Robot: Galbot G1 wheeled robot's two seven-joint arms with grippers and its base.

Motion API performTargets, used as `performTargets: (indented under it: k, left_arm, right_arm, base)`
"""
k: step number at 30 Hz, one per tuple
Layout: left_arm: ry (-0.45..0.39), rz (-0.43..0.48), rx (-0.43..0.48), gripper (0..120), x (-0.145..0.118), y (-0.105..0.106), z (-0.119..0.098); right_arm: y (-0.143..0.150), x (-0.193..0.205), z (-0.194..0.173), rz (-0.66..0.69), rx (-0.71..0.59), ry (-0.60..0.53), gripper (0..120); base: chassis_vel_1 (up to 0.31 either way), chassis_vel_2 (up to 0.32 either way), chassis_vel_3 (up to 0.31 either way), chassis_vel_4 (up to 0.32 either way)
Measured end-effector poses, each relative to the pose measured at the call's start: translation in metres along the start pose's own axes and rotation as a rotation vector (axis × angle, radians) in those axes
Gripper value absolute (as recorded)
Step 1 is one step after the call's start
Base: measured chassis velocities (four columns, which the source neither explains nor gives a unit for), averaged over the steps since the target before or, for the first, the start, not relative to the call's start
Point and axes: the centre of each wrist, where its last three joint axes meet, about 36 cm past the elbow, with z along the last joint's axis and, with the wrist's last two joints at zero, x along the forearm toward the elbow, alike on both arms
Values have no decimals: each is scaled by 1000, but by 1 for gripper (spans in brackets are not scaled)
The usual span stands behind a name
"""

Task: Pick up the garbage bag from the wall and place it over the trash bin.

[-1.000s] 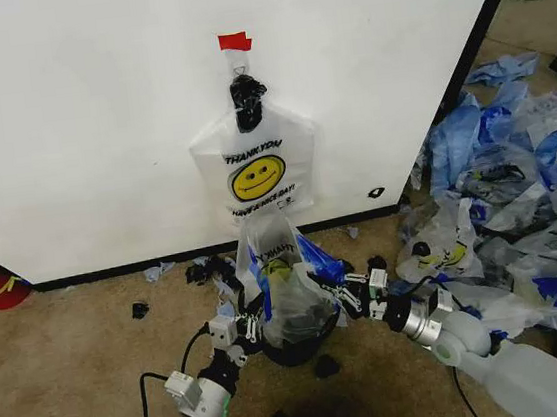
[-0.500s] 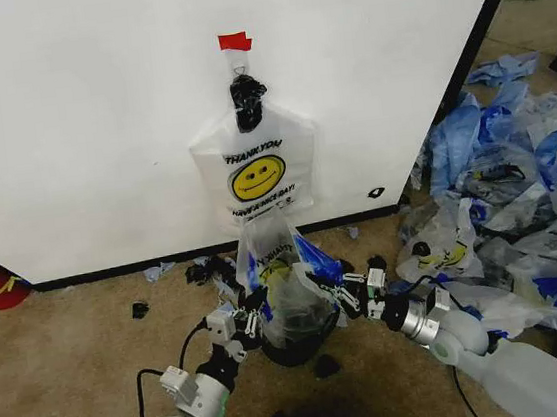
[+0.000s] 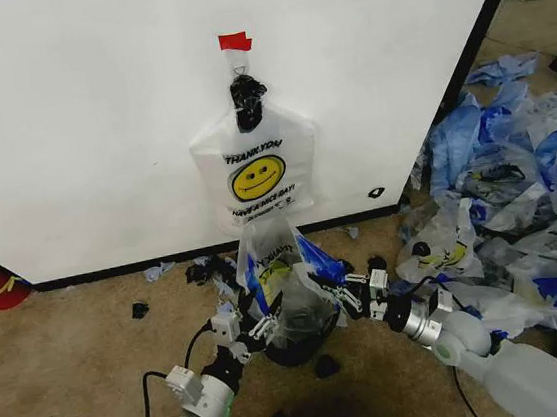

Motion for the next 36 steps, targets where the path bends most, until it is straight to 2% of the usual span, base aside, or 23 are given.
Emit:
performTargets:
  k: [4, 11, 25, 36]
  left_arm:
    - [-13, -8, -19, 98, 6, 6, -9]
    - [-14, 8, -20, 97, 18, 3, -21]
    - [18, -13, 18, 96, 9, 1, -4]
    - [15, -14, 25, 94, 2, -3, -2]
  right_arm:
    - [-1, 1, -2, 3, 5, -1, 0]
    - [-3, -2, -2, 4, 7, -8, 0]
    - [-1, 1, -7, 6, 11, -13, 0]
    - [1, 2, -7, 7, 10, -15, 0]
  base:
    - [0, 0, 0, 0]
    - [0, 0, 0, 0]
    - [0, 0, 0, 0]
    - [0, 0, 0, 0]
